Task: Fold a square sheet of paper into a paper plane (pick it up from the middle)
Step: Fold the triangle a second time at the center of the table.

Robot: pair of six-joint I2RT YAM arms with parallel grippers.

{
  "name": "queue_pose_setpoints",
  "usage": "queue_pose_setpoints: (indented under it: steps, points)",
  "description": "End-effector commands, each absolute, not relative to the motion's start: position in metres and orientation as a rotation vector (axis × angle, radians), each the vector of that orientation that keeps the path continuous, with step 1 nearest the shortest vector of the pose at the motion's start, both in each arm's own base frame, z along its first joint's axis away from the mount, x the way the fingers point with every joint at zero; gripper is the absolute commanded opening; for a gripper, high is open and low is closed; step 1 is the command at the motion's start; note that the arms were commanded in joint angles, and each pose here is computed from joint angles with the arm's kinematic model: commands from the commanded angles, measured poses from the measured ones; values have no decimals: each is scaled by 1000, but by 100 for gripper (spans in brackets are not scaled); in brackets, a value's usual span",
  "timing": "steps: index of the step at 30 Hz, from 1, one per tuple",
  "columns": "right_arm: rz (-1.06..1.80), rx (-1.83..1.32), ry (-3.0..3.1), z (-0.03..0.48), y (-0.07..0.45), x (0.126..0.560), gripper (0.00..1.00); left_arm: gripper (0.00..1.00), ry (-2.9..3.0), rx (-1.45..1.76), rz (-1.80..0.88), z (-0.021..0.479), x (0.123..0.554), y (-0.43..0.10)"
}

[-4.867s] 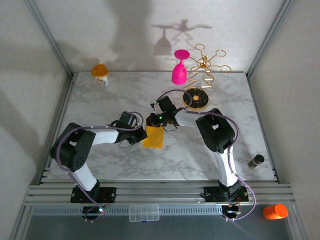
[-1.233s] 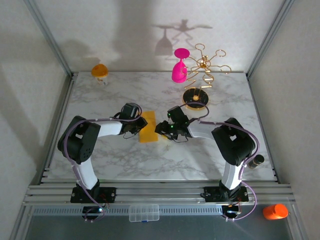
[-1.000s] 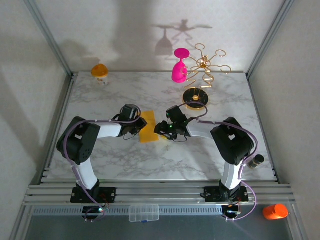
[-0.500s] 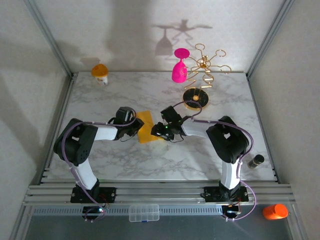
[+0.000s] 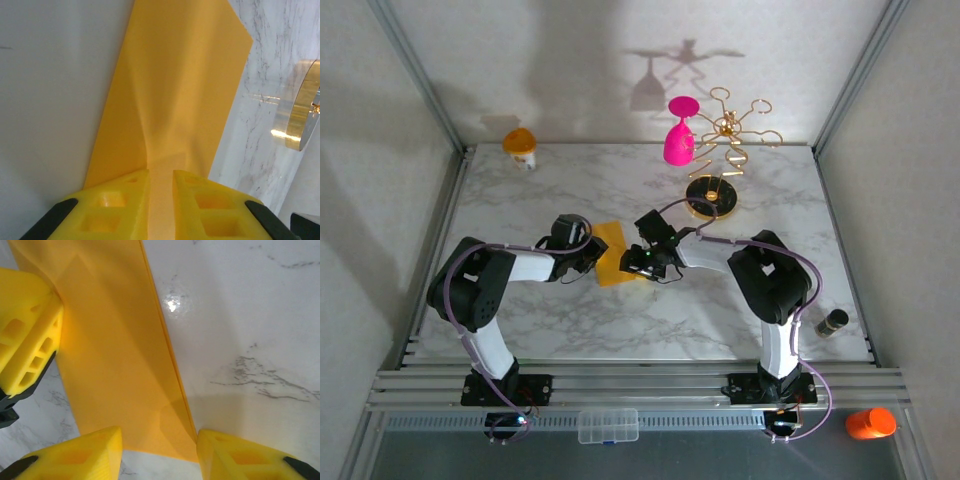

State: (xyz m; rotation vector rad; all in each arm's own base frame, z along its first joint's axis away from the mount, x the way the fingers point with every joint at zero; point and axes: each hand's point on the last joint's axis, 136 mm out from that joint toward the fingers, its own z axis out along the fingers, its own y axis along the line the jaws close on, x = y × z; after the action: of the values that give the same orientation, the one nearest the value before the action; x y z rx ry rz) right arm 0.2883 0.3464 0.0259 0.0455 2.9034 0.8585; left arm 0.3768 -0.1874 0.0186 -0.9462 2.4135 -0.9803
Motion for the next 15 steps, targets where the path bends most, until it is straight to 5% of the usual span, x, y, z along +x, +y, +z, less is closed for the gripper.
queue_pose_setpoints:
  steps: [1, 15]
  points:
    - [758, -5, 2955, 6, 348, 280, 45, 21, 2537, -1070, -819, -23, 344, -165]
    - [824, -112, 2897, 25, 373, 290, 43, 20, 2544, -1082, -817, -29, 338, -163]
